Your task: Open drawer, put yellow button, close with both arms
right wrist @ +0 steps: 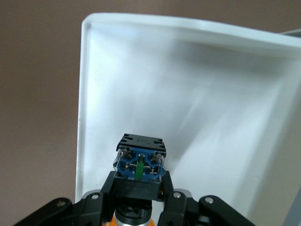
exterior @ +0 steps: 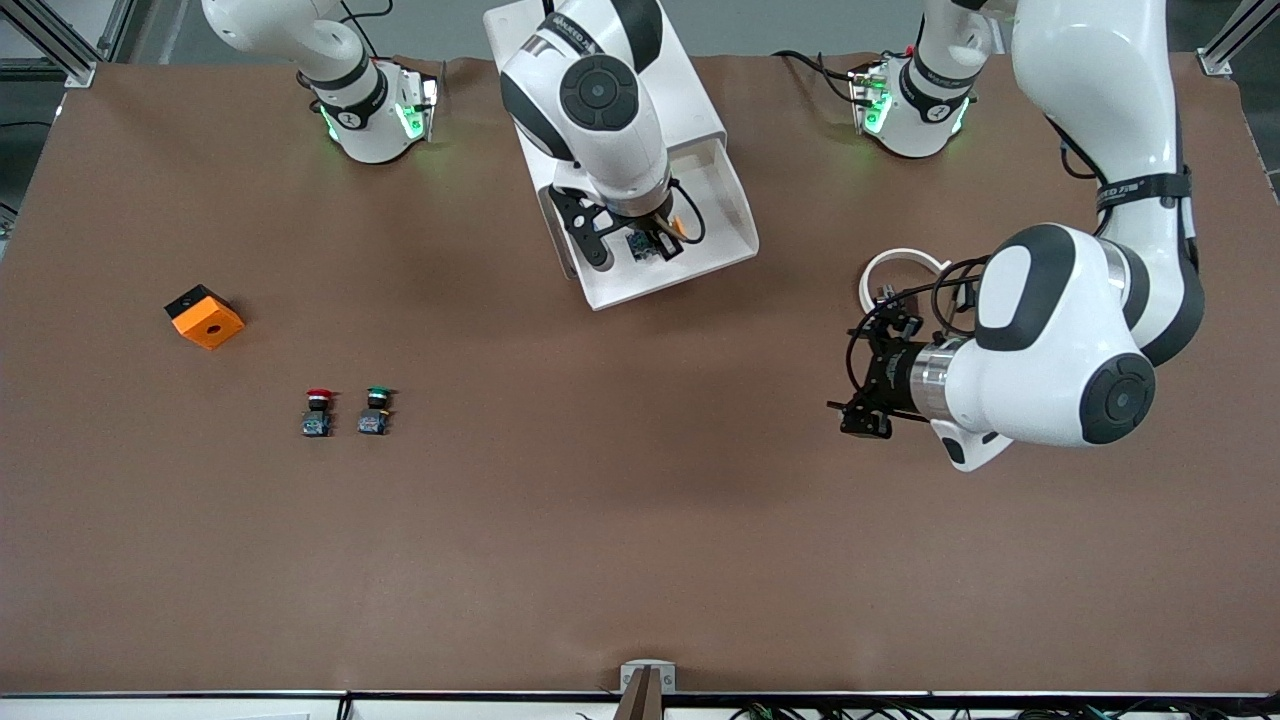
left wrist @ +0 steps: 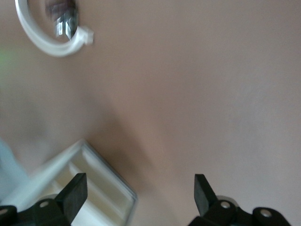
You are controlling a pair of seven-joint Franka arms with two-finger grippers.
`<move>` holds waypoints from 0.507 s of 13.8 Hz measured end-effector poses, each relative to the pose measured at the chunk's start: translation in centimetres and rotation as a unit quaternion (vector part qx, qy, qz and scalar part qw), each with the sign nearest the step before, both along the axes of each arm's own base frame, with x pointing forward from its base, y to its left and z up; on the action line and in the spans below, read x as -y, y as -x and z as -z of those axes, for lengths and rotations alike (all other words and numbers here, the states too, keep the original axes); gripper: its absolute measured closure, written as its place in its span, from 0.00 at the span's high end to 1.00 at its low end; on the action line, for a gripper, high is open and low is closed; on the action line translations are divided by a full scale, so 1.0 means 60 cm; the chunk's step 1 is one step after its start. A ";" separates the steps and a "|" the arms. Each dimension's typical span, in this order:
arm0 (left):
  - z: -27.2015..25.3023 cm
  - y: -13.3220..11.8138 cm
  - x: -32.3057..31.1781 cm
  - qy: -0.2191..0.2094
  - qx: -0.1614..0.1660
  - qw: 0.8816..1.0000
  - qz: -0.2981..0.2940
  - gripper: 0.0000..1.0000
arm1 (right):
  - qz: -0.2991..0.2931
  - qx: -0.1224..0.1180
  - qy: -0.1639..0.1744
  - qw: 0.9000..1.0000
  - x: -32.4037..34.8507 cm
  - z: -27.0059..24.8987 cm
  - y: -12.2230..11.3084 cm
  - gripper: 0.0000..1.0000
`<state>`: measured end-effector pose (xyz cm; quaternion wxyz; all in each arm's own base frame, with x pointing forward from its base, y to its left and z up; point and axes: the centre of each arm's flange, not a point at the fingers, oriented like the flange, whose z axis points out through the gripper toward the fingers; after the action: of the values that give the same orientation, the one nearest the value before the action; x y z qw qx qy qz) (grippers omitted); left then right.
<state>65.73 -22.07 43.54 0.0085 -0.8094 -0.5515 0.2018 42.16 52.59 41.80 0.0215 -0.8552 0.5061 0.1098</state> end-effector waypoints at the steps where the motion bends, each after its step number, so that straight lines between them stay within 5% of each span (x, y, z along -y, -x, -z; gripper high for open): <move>1: -0.011 0.003 -0.004 -0.013 0.016 0.999 0.035 1.00 | 0.000 -0.001 0.002 1.000 -0.002 0.004 0.001 0.41; 5: -0.061 0.011 -0.014 -0.007 0.056 0.992 0.112 1.00 | 0.001 -0.001 0.003 1.000 -0.002 0.007 -0.001 0.41; 7: -0.066 0.013 -0.013 0.012 0.073 0.983 0.168 1.00 | 0.001 -0.001 0.003 1.000 -0.002 0.006 -0.001 0.56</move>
<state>64.96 -21.29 47.52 -0.0077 -0.9031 -0.4042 0.1450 42.23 52.70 41.41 0.0187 -0.8547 0.5072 0.1087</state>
